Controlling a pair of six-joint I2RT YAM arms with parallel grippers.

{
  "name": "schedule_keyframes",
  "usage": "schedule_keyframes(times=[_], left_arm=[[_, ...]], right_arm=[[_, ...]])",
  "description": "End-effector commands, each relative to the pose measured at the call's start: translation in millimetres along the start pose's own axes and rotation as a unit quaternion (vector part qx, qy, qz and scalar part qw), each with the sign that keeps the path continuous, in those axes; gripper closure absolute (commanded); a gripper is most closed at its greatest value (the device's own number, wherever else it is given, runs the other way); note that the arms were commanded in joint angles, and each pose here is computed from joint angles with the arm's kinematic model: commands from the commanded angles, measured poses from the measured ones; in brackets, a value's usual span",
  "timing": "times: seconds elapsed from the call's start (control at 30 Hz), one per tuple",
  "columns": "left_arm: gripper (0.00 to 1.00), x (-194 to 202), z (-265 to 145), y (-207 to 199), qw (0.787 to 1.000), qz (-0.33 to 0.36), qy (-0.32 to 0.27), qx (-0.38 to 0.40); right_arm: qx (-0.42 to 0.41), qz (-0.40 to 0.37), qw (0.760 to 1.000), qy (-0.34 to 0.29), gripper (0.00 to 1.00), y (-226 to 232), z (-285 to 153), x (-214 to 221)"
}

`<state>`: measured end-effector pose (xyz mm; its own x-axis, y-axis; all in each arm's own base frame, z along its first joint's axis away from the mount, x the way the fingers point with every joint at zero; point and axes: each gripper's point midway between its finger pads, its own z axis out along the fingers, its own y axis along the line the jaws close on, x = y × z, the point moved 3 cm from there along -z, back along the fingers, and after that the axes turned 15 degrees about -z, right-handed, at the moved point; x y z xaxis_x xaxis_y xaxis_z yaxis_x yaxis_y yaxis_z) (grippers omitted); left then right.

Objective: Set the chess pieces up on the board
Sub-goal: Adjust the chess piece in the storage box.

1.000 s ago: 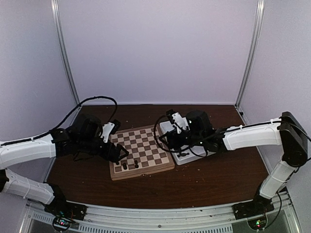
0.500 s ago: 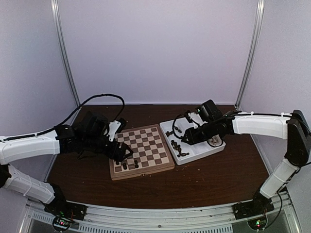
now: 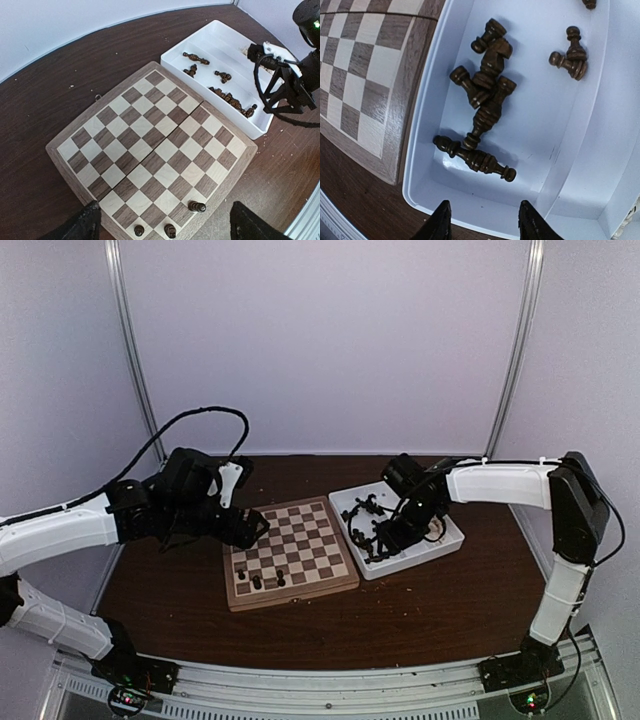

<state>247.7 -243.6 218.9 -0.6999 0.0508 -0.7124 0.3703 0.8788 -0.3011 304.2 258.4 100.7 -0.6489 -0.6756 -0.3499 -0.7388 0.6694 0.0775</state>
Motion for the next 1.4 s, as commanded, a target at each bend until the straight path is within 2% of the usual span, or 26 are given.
schedule_keyframes(times=[0.0, 0.07, 0.17, 0.33, 0.57, 0.7, 0.9, 1.13, 1.37], left_arm=[[0.11, -22, -1, 0, 1.000, 0.003, -0.026, -0.014], [0.11, -24, 1, -1, 1.000, 0.002, -0.026, -0.014], [0.11, -25, 4, -2, 1.000, 0.000, -0.024, -0.014], [0.11, -23, 3, 1, 1.000, -0.001, -0.026, -0.016], [0.11, -23, -5, 5, 0.999, 0.006, -0.033, -0.020], [0.11, -22, -9, 8, 0.999, 0.009, -0.038, -0.022], [0.11, -21, -16, 12, 0.999, 0.008, -0.044, -0.024], [0.11, -21, -21, 14, 0.998, 0.004, -0.052, -0.022], [0.10, -20, -23, 13, 0.999, 0.001, -0.052, -0.017]], right_arm=[[-0.002, -0.033, 0.999, 0.038, 0.53, 1, 0, 3], [-0.016, -0.037, 0.998, 0.048, 0.46, 5, 5, 2], [-0.018, -0.046, 0.997, 0.064, 0.43, 9, 13, 1], [-0.008, -0.053, 0.995, 0.089, 0.46, 8, 23, 2], [0.005, -0.062, 0.990, 0.128, 0.43, 6, 37, 12], [0.041, -0.060, 0.988, 0.137, 0.45, -6, 47, 10], [0.054, -0.053, 0.990, 0.117, 0.52, -15, 55, -11], [0.116, -0.020, 0.992, 0.039, 0.64, -47, 48, -59], [0.107, -0.008, 0.994, -0.028, 0.56, -55, 25, -92]])
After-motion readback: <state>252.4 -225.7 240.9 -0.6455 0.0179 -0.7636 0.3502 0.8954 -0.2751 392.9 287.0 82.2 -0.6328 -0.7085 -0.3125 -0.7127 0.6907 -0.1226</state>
